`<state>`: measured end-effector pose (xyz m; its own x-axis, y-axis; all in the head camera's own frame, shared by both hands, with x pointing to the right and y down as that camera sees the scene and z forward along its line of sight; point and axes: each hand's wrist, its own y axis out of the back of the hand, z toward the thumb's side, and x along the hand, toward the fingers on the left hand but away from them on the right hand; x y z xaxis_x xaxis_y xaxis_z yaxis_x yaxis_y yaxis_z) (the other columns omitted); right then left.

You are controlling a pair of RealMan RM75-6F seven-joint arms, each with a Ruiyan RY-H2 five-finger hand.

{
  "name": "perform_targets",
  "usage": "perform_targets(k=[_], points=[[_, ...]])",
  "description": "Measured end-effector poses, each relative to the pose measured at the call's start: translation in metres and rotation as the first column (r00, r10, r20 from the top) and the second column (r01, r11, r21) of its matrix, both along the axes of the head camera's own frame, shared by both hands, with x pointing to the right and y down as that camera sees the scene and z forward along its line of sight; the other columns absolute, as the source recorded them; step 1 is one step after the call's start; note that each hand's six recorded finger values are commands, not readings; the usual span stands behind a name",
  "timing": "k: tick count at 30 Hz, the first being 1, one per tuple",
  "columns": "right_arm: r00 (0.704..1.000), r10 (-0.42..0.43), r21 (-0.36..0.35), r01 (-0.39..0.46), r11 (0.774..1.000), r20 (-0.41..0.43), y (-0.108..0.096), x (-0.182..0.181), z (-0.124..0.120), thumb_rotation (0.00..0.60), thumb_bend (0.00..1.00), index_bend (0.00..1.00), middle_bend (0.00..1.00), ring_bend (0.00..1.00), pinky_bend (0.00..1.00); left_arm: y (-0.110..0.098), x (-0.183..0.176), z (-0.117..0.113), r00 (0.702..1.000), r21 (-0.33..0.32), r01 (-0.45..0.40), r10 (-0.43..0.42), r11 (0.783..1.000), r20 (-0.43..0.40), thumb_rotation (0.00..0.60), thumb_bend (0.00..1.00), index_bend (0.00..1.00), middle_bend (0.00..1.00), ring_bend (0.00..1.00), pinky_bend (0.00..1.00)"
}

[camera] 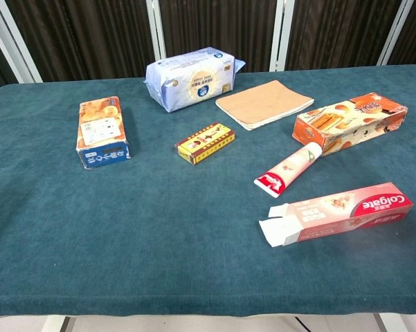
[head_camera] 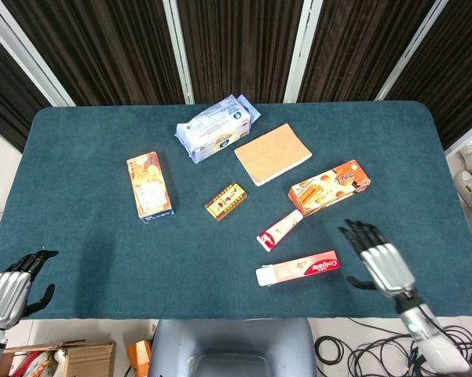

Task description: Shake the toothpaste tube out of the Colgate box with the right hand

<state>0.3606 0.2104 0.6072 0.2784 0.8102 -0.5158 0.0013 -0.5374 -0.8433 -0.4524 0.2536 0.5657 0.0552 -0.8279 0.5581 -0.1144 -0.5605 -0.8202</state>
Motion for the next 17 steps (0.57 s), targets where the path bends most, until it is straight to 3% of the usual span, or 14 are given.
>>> perform_targets(k=[4, 11, 17], points=[[0.995, 0.091, 0.031, -0.09, 0.995, -0.042, 0.016, 0.019, -0.006, 0.6, 0.09, 0.0, 0.0, 0.0, 0.11, 0.0, 0.0, 0.0, 1.0, 0.004, 0.0, 0.0, 1.0, 0.003, 0.6, 0.42, 0.24, 0.23, 0.23, 0.4], [0.995, 0.063, 0.019, -0.062, 0.998, -0.073, 0.025, 0.02, -0.009, 0.6, 0.09, 0.0, 0.0, 0.0, 0.12, -0.002, 0.002, -0.002, 1.0, 0.076, -0.021, 0.02, 0.997, 0.024, 0.6, 0.42, 0.24, 0.19, 0.21, 0.39], [0.996, 0.062, 0.019, -0.061, 0.998, -0.06, 0.029, 0.019, -0.011, 0.6, 0.09, 0.0, 0.0, 0.0, 0.12, -0.002, 0.002, -0.002, 0.999, 0.071, -0.023, 0.022, 0.997, 0.023, 0.6, 0.42, 0.24, 0.19, 0.21, 0.4]])
